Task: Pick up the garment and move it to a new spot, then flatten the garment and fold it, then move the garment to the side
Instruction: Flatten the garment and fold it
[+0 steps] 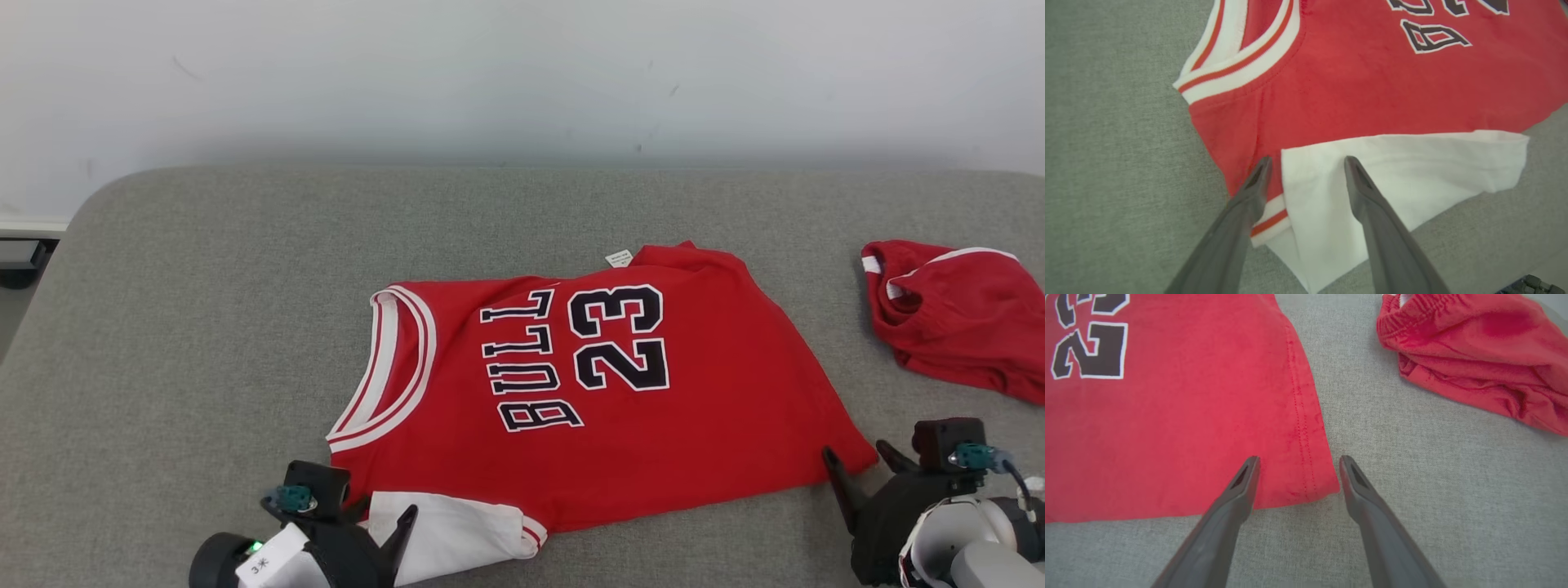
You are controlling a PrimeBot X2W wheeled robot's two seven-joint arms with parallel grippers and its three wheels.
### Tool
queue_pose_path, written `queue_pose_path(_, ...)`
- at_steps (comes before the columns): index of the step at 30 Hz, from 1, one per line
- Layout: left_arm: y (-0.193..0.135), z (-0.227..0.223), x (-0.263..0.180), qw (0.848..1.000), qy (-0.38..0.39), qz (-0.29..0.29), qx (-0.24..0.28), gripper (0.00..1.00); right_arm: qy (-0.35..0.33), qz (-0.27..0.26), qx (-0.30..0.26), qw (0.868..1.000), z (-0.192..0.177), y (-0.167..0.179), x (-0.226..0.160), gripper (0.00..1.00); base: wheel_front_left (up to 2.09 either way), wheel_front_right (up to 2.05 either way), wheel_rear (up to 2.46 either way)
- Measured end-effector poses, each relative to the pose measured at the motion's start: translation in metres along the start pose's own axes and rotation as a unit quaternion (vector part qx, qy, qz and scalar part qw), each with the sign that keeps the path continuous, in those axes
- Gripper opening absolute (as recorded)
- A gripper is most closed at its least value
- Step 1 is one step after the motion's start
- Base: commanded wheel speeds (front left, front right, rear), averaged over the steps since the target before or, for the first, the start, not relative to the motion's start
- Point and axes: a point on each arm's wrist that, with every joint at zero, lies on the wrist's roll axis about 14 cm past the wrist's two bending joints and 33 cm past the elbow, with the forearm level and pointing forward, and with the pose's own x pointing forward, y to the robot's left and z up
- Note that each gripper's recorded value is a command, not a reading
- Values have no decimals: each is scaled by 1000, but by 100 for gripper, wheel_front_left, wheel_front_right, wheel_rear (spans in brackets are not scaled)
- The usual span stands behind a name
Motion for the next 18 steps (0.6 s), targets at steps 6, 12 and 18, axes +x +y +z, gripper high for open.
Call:
queue_pose_path(6, -7, -4, 2, 1000, 10, -7, -3, 0, 28, 5, -19, 999, -12, 5, 1, 0, 0, 0, 0)
queue_pose_path(12, -4, 8, 1, 1000, -9, -2, 16, 0, 31, 5, -19, 999, -12, 5, 3, 0, 0, 0, 0)
queue_pose_path(18, 5, 31, -9, 998, -61, 8, 17, 0, -8, 4, 4, 1000, 10, 4, 2, 0, 0, 0, 0)
